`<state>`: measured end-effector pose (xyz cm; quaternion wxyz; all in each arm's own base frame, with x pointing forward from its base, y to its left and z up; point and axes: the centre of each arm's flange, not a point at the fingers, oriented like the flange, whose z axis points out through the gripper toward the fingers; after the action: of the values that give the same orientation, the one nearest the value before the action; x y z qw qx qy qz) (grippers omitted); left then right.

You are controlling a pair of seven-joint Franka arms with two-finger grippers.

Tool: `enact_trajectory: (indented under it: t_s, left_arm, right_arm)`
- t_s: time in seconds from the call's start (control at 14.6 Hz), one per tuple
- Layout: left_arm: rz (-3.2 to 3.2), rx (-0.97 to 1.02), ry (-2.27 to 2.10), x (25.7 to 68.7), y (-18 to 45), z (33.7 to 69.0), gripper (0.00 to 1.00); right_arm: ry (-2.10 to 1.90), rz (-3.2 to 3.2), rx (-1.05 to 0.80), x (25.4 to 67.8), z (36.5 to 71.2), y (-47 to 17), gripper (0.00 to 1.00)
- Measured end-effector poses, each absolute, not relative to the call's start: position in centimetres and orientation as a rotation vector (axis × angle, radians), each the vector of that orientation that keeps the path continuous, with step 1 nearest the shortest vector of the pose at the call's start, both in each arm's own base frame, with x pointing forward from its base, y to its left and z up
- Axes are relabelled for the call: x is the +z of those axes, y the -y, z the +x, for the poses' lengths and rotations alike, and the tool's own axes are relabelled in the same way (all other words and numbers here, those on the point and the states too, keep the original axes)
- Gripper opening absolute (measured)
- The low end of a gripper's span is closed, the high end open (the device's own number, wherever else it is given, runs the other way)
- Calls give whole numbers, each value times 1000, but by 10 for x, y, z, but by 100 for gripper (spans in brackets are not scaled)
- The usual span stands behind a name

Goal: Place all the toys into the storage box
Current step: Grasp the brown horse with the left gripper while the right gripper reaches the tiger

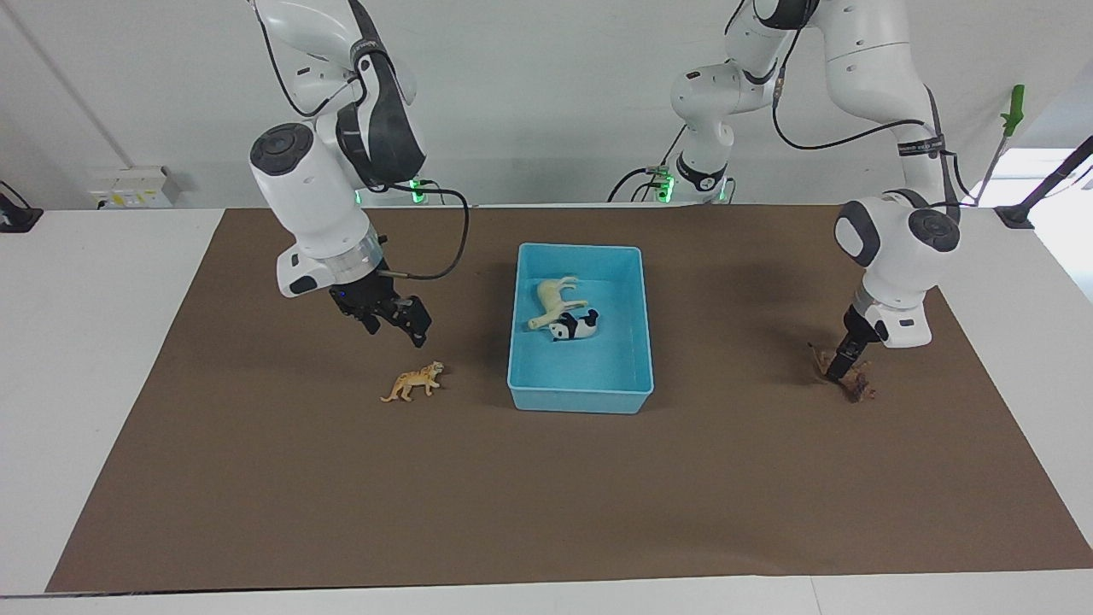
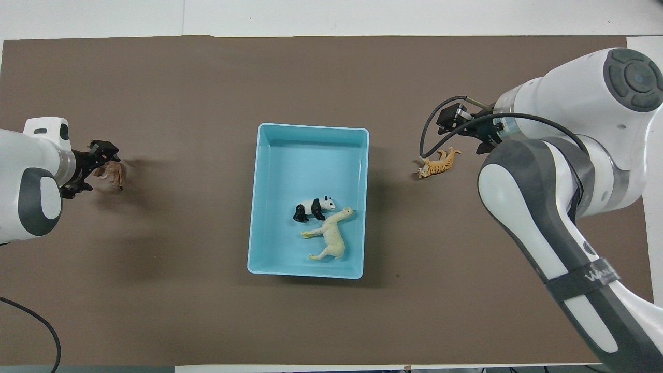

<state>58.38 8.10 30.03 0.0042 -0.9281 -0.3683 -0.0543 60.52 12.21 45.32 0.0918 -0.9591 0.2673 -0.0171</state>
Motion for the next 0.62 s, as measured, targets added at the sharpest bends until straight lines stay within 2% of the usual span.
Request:
enact_trajectory:
  t_s: [0.27,0.34,0.62]
  left_arm:
    - [-2884,-181,1227,293,-81,583,100]
    - [-2878,-185,1245,293,-81,584,96]
    - [-2872,-207,1269,299,-80,588,50]
  right_arm:
    - [-1191,-2699,-16,414,615,-119,93]
    - [-1256,-2669,11,403,617,-116,93]
    - [-1377,-2621,140,354,614,-96,94]
